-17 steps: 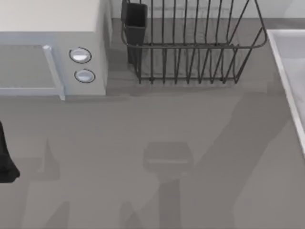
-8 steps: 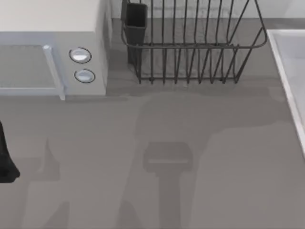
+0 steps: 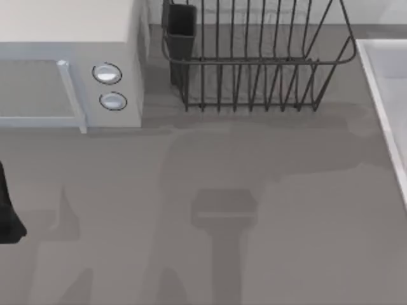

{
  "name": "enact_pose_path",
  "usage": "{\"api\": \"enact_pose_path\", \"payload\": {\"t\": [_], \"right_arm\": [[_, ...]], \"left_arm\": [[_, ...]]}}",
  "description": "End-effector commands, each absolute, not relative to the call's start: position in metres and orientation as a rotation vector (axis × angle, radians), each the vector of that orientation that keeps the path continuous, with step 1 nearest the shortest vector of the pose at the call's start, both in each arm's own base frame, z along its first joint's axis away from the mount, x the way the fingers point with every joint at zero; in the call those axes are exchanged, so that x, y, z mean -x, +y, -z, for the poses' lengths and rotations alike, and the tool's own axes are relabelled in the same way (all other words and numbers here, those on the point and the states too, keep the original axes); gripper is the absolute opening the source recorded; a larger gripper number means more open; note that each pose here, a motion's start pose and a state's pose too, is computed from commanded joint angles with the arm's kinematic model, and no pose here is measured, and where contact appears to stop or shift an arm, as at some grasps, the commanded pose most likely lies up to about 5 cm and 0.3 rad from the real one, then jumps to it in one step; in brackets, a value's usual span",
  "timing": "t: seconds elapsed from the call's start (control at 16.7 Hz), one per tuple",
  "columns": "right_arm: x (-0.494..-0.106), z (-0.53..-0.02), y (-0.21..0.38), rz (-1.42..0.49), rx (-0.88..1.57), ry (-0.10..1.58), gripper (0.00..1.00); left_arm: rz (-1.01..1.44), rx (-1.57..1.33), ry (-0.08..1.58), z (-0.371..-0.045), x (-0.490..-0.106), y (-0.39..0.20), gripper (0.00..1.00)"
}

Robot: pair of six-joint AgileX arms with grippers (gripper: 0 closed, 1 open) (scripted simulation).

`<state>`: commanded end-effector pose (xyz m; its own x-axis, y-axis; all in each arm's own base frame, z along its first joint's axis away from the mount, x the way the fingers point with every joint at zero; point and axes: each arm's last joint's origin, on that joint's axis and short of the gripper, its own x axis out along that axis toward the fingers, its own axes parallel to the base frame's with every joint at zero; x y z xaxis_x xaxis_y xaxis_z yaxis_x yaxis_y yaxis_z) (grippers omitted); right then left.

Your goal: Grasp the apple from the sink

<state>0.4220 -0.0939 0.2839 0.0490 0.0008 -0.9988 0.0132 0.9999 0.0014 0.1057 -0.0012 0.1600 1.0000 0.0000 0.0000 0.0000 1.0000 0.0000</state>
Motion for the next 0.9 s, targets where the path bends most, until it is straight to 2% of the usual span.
{"api": "enact_pose_path", "payload": {"t": [0.18,0.36,0.6,0.78,0.9], "right_arm": [[-0.418,-0.285,-0.051,0.007,-0.015,1.529,0.0],[-0.401,-0.283,0.023,0.003,-0.016,1.545,0.0],[-0.346,-0.275,0.122,0.005,-0.008,1.574,0.0],[-0.308,-0.27,0.158,0.009,-0.006,1.577,0.0],[-0.296,-0.27,0.165,0.008,-0.008,1.571,0.0]], "left_arm": [[0.0,0.0,0.0,-0.16,-0.106,-0.001,1.0],[0.0,0.0,0.0,-0.16,-0.106,-0.001,1.0],[0.0,0.0,0.0,-0.16,-0.106,-0.001,1.0],[0.0,0.0,0.0,-0.16,-0.106,-0.001,1.0],[0.0,0.0,0.0,-0.16,-0.106,-0.001,1.0]]}}
